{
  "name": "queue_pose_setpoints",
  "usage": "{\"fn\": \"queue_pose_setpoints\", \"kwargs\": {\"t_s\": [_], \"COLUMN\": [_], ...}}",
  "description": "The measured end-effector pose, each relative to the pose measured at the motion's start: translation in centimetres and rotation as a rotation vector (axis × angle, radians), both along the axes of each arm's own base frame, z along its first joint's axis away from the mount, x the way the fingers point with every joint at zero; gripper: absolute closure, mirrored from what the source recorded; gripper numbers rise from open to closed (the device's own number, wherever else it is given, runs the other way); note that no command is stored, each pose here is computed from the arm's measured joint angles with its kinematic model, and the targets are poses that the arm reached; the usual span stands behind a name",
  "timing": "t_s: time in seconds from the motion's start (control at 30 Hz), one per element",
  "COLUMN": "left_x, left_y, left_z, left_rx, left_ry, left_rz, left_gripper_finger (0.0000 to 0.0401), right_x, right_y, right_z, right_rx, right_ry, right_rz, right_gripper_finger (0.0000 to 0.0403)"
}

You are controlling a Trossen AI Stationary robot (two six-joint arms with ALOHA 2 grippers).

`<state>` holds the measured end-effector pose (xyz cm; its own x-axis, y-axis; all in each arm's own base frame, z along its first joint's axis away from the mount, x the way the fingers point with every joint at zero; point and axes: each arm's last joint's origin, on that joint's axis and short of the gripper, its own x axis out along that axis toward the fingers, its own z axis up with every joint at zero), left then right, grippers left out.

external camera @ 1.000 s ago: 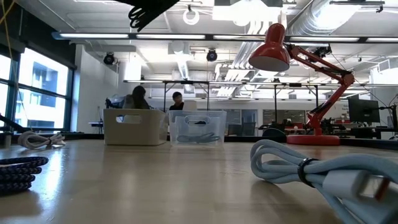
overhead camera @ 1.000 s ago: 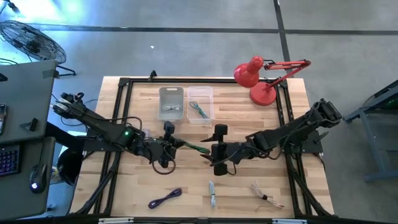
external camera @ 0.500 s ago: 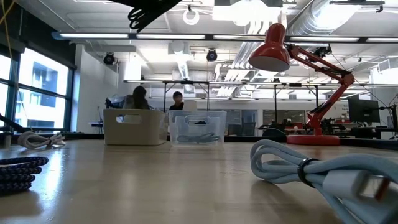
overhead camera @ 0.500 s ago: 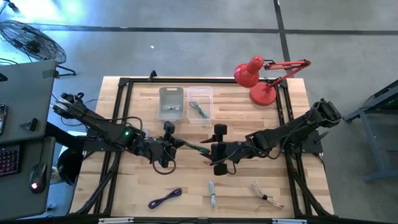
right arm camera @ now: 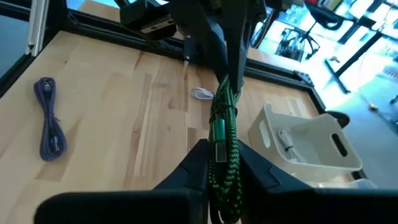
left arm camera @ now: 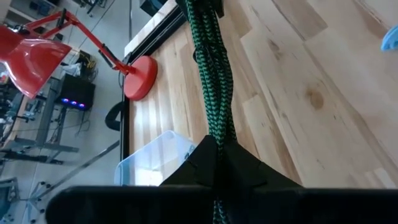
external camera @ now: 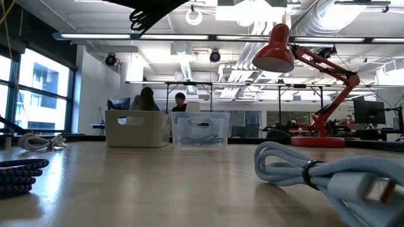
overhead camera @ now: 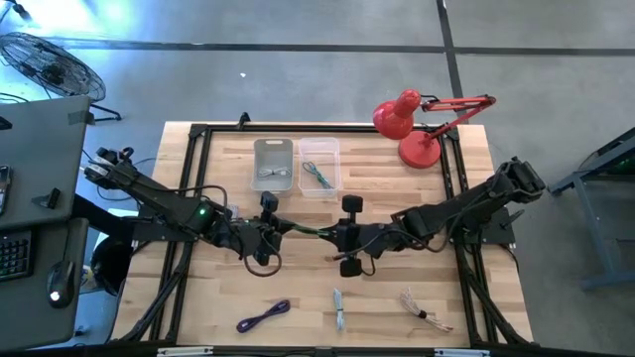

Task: Pick & Place USB Port
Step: Put the green patterned charger cable into the white bin

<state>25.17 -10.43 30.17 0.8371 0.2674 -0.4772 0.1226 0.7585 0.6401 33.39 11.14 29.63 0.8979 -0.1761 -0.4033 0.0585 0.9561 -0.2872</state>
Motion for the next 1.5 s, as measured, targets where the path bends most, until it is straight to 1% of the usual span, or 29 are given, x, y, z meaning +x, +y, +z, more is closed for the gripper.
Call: {"fn": "queue_pose_setpoints", "kwargs": {"t_s": [0.17,0.3,0.5,0.7,0.77,0.83,0.97,1.03,1.13,1.23,1.37,1.5], "left_x": [0.0,-0.7,-2.9,-5.3,-5.9,-6.3,-7.0,-7.2,-7.5,-7.5,-7.6,-7.7], "left_y": [0.0,-0.2,-0.7,-0.8,-0.7,-0.5,0.0,0.2,0.4,0.5,0.6,0.6], "left_z": [0.1,0.9,2.9,4.4,4.8,5.0,4.8,4.6,4.3,4.2,4.1,3.9], "left_rx": [-0.010,-0.021,-0.061,-0.098,-0.106,-0.103,-0.081,-0.090,-0.087,-0.092,-0.090,-0.099], "left_ry": [-0.003,-0.032,-0.106,-0.141,-0.153,-0.157,-0.117,-0.093,-0.071,-0.070,-0.061,-0.047], "left_rz": [-0.011,-0.034,-0.100,-0.174,-0.179,-0.171,-0.161,-0.139,-0.095,-0.071,-0.070,-0.057], "left_gripper_finger": [0.0360,0.0353,0.0351,0.0351,0.0350,0.0350,0.0350,0.0350,0.0350,0.0350,0.0350,0.0350], "right_x": [0.1,0.1,0.0,0.0,0.0,0.1,0.3,0.5,0.7,0.7,0.6,0.4], "right_y": [-0.2,-0.4,-0.7,-1.6,-2.1,-2.6,-4.1,-5.1,-7.0,-9.4,-12.5,-14.3], "right_z": [0.7,1.4,2.5,2.5,2.3,2.2,2.0,1.9,1.7,1.4,1.0,0.6], "right_rx": [-0.061,-0.132,-0.177,-0.210,-0.221,-0.208,-0.204,-0.201,-0.169,-0.107,-0.011,0.069], "right_ry": [-0.022,-0.012,0.005,0.025,0.051,0.062,0.088,0.099,0.115,0.140,0.168,0.184], "right_rz": [-0.045,-0.095,-0.154,-0.215,-0.239,-0.252,-0.285,-0.309,-0.362,-0.426,-0.505,-0.534], "right_gripper_finger": [0.0367,0.0367,0.0368,0.0368,0.0368,0.0368,0.0368,0.0368,0.0368,0.0368,0.0368,0.0368]}}
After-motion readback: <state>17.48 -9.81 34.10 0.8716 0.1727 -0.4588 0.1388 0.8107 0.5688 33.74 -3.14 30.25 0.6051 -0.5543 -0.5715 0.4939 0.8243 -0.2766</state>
